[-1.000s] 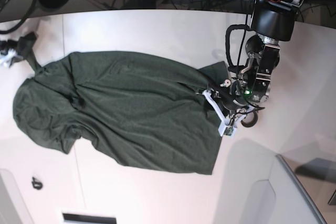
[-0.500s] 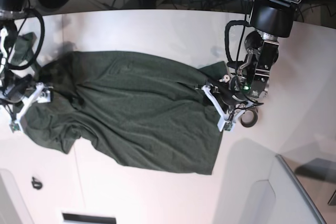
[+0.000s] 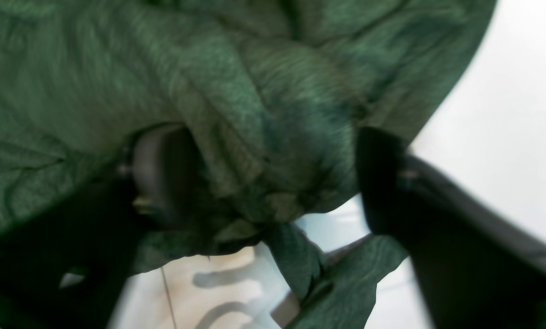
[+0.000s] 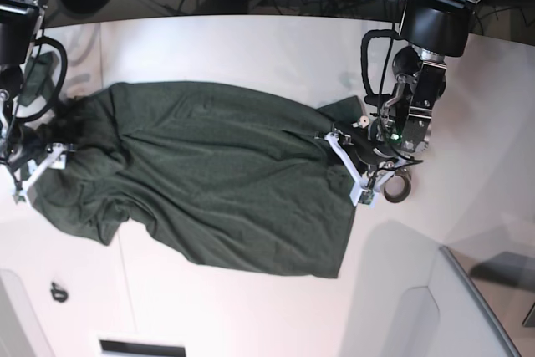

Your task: Layout the t-shirt on the table in an organized manner, then fold the t-shirt properly

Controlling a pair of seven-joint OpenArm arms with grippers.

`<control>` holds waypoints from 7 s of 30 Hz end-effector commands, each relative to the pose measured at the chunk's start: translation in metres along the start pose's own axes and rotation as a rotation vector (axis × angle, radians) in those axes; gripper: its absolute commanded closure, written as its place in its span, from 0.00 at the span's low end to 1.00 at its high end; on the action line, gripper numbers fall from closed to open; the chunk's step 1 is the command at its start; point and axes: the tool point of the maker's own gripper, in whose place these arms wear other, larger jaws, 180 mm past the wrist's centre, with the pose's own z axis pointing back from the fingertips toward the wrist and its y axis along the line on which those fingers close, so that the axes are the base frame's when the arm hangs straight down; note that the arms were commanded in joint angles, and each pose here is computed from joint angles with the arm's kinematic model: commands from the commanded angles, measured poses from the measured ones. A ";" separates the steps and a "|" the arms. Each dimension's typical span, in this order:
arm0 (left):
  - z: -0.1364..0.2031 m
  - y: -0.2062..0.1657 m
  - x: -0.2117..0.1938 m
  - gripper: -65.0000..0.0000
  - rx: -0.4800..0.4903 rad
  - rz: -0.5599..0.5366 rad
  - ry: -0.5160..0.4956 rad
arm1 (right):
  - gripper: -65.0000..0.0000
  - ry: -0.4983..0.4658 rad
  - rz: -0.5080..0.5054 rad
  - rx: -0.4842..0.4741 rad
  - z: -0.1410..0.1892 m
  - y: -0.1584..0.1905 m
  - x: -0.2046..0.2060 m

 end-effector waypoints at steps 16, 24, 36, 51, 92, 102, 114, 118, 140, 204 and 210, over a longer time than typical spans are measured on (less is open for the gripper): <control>-0.006 -0.021 -0.002 0.51 -0.038 -0.071 0.010 | 1.00 -0.408 0.147 -0.119 0.127 0.003 0.166; -0.013 -0.008 -0.035 0.51 0.103 -0.290 0.108 | 1.00 -0.553 0.271 -0.160 0.185 0.033 0.206; 0.006 -0.111 0.036 0.51 -0.019 -0.276 -0.097 | 1.00 -0.536 0.291 -0.118 0.172 0.066 0.206; 0.006 -0.050 -0.044 0.51 0.094 -0.374 0.080 | 1.00 -0.541 0.337 -0.089 0.161 0.082 0.200; 0.031 -0.004 -0.018 0.51 0.194 -0.346 -0.001 | 0.20 -0.145 0.024 -0.022 -0.013 0.025 0.065; 0.032 -0.001 -0.023 0.51 0.199 -0.344 0.009 | 0.29 -0.098 0.015 -0.022 -0.019 0.023 0.047; 0.032 0.000 -0.022 0.51 0.200 -0.343 0.008 | 0.67 -0.069 0.007 -0.011 -0.024 0.027 0.032; 0.032 0.000 -0.021 0.51 0.200 -0.343 0.006 | 1.00 -0.065 -0.036 0.004 -0.024 0.031 0.032; 0.032 -0.001 -0.016 0.51 0.202 -0.350 -0.002 | 1.00 -0.230 0.226 0.004 0.131 0.129 0.049; 0.032 0.002 -0.023 0.51 0.206 -0.349 0.011 | 1.00 -0.194 0.349 -0.002 0.106 0.110 -0.027; 0.032 0.002 -0.022 0.51 0.206 -0.349 0.010 | 1.00 -0.027 0.269 0.076 0.107 0.122 -0.134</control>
